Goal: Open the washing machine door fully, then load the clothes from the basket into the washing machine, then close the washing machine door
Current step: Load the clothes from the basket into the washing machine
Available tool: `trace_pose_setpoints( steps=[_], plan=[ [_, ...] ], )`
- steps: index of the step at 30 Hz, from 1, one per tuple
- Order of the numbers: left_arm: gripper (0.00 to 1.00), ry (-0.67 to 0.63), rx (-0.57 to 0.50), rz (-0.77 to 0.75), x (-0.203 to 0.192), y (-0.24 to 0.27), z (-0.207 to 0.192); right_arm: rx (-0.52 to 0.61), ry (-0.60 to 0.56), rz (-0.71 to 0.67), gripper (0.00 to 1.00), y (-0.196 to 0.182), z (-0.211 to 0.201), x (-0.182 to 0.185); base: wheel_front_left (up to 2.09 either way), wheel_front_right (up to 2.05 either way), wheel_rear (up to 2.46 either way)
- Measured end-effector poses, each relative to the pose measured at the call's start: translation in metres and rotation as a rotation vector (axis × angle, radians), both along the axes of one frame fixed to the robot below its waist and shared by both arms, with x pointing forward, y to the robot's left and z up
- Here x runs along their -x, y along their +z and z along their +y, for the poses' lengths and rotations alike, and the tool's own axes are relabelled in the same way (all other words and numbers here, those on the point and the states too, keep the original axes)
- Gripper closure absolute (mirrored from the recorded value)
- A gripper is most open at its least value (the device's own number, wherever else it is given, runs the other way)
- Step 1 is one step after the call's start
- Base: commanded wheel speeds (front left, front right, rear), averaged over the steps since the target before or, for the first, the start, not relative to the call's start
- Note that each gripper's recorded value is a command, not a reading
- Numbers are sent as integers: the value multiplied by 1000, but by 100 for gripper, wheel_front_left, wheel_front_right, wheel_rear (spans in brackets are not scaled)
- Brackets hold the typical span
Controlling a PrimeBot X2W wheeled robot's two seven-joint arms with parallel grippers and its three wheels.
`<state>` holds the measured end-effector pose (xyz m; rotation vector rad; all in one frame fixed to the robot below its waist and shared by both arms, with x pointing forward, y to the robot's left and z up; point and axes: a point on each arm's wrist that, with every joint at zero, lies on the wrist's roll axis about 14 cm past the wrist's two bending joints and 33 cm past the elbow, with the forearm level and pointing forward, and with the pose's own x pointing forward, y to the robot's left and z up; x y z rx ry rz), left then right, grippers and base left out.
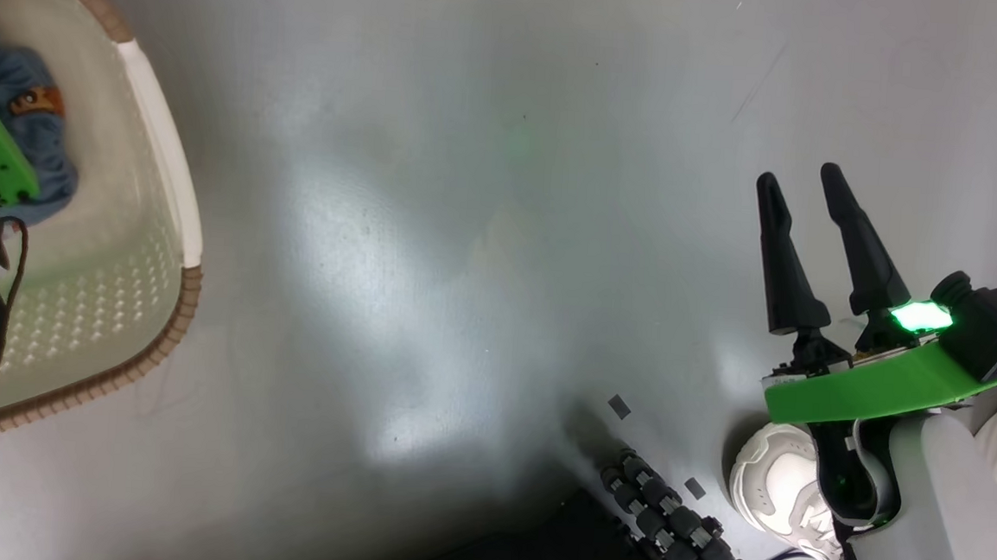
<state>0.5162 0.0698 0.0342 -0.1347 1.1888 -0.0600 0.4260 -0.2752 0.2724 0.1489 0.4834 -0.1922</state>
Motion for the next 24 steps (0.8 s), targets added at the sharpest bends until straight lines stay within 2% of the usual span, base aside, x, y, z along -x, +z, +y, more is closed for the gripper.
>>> trace_pose_setpoints(
  steps=[1, 2, 13, 20, 24],
  plan=[
    [61, -1, -1, -5, -1, 1, 1, -1, 0, -2, 0, 0, 0, -1, 0, 0, 0],
    [100, 1, -2, -5, -1, 1, 1, -1, 2, -7, 0, 1, 0, -3, 0, 0, 0],
    [100, 15, -15, 5, 2, 5, 10, -5, 9, -35, 0, 6, 2, -11, 0, 0, 0],
    [100, 20, -7, 36, 28, 15, 7, -6, 1, -77, 0, 20, 0, -17, 0, 0, 0],
    [100, 47, 17, 3, 32, 29, 4, -5, -3, -111, 0, 32, -1, -22, 0, 0, 0]
  ],
)
